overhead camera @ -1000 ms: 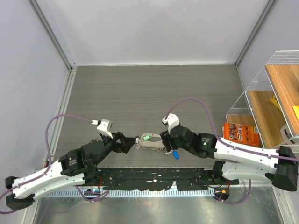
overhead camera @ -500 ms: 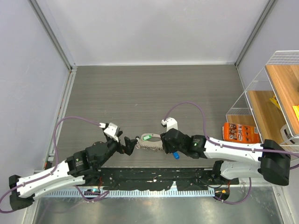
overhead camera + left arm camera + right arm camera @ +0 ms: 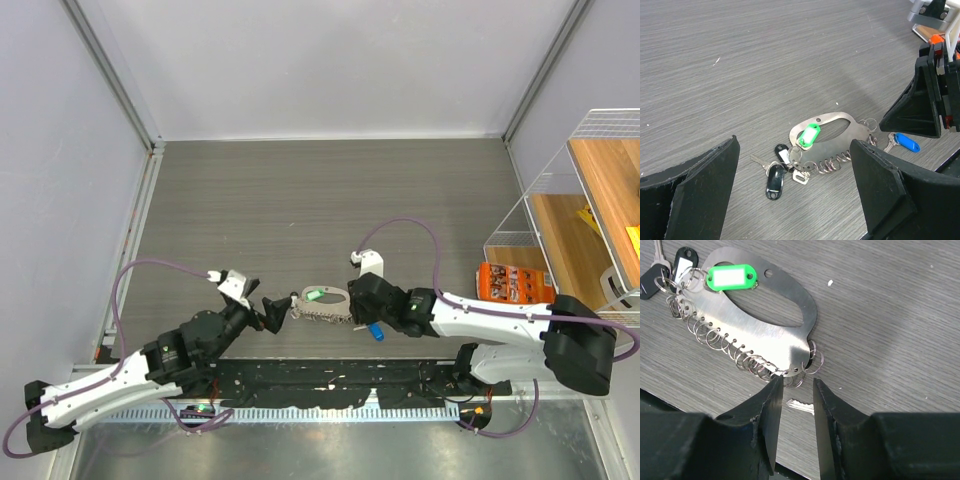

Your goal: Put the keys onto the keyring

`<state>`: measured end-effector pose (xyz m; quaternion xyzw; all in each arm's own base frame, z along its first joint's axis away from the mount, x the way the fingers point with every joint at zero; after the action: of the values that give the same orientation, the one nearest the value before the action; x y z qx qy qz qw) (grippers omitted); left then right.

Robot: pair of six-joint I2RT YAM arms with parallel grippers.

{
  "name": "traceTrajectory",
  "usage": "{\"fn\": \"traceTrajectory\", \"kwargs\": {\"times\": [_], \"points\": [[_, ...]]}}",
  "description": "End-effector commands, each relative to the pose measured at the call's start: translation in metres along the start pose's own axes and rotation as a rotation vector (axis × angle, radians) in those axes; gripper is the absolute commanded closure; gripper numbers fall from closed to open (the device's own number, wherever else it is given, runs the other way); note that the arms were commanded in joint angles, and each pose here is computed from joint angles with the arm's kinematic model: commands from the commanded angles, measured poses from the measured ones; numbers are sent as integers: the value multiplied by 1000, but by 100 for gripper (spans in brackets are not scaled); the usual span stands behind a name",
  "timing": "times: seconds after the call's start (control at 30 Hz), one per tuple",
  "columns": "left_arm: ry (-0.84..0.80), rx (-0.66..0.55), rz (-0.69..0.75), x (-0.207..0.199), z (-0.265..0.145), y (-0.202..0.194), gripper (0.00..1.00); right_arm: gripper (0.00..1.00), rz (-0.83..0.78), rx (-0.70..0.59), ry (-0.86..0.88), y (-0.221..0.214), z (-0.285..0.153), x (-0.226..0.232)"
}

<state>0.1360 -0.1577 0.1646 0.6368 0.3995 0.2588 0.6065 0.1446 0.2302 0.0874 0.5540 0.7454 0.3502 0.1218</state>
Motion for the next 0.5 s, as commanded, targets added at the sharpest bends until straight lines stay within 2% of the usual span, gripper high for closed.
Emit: {"fn": "traceTrajectory", "kwargs": {"times": [0.0,0.2,0.47], "points": [[11,-70,-24,0,1,14,0,64,25,-1,52,-3,3,7],[11,-62,-20,0,1,12,0,66,31,52,112,-20,10,12],[12,-58,-24,0,2,11,0,65,12,40,129,-22,11,13]]}}
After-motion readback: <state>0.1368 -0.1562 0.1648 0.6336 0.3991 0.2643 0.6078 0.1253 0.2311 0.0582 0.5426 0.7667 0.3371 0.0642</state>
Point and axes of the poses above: each gripper's point midway between its finger pads, its own z axis out along the fingers, its own x axis along the line the jaws close on, y = z × x, the point moved 4 cm from there along -z, back along the fingers, and after that the axes turned 2 degrees about z, right-handed, at the moved point
